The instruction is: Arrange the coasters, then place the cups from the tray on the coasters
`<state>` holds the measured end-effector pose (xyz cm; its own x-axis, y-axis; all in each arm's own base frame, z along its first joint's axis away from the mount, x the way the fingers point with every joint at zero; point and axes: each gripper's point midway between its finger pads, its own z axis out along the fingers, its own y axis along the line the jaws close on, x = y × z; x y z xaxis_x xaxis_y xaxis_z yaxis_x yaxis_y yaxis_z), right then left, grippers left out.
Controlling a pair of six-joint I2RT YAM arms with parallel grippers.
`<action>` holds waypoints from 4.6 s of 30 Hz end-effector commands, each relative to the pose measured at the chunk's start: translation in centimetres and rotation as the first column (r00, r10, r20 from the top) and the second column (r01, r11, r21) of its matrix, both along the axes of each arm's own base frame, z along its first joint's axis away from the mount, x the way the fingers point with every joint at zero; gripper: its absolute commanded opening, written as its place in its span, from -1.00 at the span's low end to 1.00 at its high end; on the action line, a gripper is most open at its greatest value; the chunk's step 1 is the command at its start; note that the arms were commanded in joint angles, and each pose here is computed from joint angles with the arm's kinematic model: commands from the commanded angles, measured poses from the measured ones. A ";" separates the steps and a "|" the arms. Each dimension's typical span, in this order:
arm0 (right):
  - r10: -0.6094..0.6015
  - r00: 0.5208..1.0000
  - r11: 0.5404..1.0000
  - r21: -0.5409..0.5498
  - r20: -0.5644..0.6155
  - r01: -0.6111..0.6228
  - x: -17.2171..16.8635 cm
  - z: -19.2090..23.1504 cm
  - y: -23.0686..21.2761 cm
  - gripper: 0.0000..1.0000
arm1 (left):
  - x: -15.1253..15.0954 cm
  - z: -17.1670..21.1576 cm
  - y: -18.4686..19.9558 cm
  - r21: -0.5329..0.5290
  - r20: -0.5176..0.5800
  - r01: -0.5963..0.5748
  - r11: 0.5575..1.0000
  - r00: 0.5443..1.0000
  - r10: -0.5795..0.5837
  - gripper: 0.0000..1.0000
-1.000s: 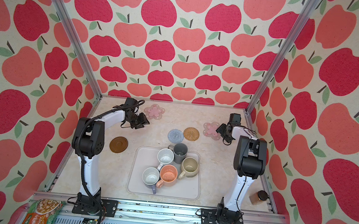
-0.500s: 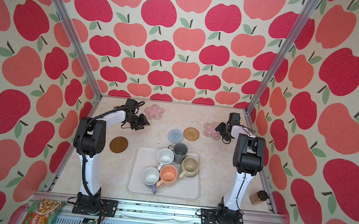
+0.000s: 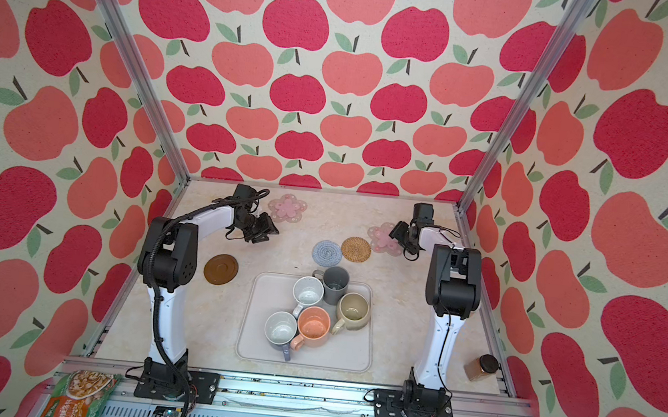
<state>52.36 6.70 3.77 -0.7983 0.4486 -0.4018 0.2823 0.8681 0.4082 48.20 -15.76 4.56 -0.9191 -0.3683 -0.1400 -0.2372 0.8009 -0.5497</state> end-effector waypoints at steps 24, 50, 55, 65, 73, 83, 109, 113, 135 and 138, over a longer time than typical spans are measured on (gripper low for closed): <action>0.041 0.994 0.988 0.150 -0.097 -0.026 1.3 -3.2 7.8 0.35 | 6.4 3.1 -3.7 -0.114 0.159 0.050 0.992 0.987 -0.031 -0.02; 0.092 0.991 0.961 0.269 -0.101 -0.062 1.5 -4.3 13.9 0.34 | 8.4 0.1 -15.8 -0.269 0.164 0.187 0.945 0.975 -0.146 -0.03; 0.111 0.989 0.952 0.296 -0.102 -0.076 1.0 -4.5 15.3 0.34 | 7.8 -1.0 -16.5 -0.296 0.119 0.172 0.939 0.983 -0.143 -0.04; 0.128 0.987 0.940 0.330 -0.094 -0.090 0.6 -4.6 17.2 0.34 | 7.1 -2.3 -18.2 -0.326 0.090 0.171 0.930 0.985 -0.149 -0.04; 0.122 0.988 0.942 0.324 -0.099 -0.084 0.5 -4.9 17.0 0.34 | 6.7 -4.0 -19.9 -0.356 0.059 0.164 0.920 0.986 -0.153 -0.04; 0.104 0.989 0.942 0.328 -0.103 -0.065 2.0 -5.7 15.8 0.34 | 7.8 -5.4 -20.5 -0.347 0.073 0.139 0.928 0.990 -0.121 -0.05; 0.109 0.992 0.927 0.367 -0.061 -0.080 5.4 -5.7 16.4 0.34 | 11.9 -5.6 -21.0 -0.398 0.139 0.048 0.916 0.990 0.008 -0.04; 0.106 0.993 0.927 0.366 -0.061 -0.076 5.8 -5.5 16.2 0.34 | 11.8 -5.5 -21.1 -0.400 0.141 0.052 0.915 0.990 0.005 -0.04; 0.071 0.996 0.928 0.371 -0.059 -0.045 4.7 -4.5 14.1 0.34 | 11.4 -3.3 -20.8 -0.366 0.179 0.095 0.926 0.983 -0.030 -0.02; 0.068 0.996 0.929 0.367 -0.050 -0.045 4.9 -4.1 13.7 0.34 | 11.3 -3.5 -20.9 -0.368 0.172 0.094 0.925 0.985 -0.032 -0.02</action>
<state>60.58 22.00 4.87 -0.8071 0.5004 -0.3133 0.1057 0.6446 0.7571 61.52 -36.69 4.58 -0.8941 -0.3882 -0.2234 0.0108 0.4801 -0.8772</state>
